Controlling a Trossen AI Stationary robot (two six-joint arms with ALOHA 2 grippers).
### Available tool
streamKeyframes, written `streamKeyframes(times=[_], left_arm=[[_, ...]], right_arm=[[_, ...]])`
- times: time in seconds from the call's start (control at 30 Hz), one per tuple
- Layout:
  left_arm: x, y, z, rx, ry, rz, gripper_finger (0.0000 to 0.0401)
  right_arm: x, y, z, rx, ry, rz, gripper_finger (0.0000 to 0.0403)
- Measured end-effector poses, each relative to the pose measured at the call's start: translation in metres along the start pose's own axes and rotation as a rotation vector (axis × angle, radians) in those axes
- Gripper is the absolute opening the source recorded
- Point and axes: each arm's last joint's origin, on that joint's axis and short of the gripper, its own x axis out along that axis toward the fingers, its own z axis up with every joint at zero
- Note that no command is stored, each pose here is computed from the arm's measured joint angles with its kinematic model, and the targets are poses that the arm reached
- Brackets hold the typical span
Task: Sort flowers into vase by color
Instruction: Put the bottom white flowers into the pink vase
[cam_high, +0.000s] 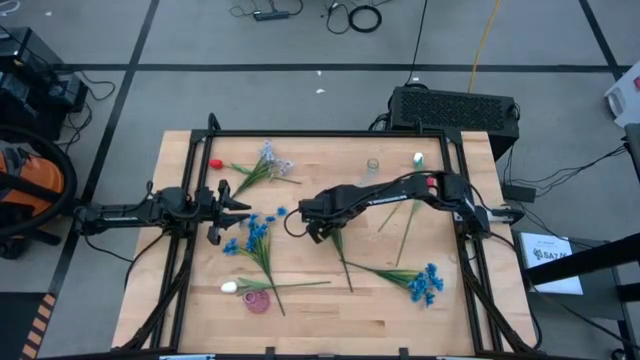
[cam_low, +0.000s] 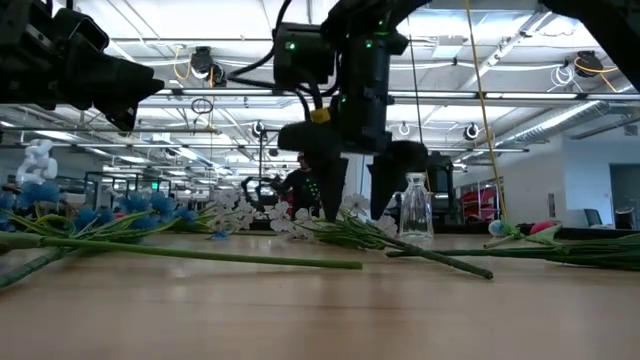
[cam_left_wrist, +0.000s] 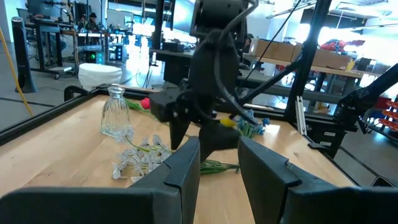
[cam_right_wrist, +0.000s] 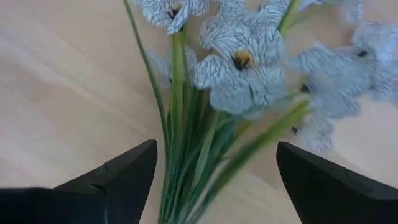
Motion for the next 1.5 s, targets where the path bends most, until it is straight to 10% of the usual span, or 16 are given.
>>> streamKeyframes(times=[0.3,0.7,1.3,1.5], left_arm=[[0.0,0.0,0.0,0.0,0.0,0.0,0.0116],[0.0,0.0,0.0,0.0,0.0,0.0,0.0116],[0.0,0.0,0.0,0.0,0.0,0.005,0.0116],[0.0,0.0,0.0,0.0,-0.001,0.006,0.0116]], right_arm=[[0.037,-0.001,0.015,0.001,0.05,0.023,0.0281],[0.04,0.006,0.016,-0.174,0.007,0.064,0.0014],[-0.162,-0.014,-0.02,-0.438,-0.468,0.338,0.0008],[-0.19,-0.043,-0.044,-0.708,-0.433,0.216,0.0008]])
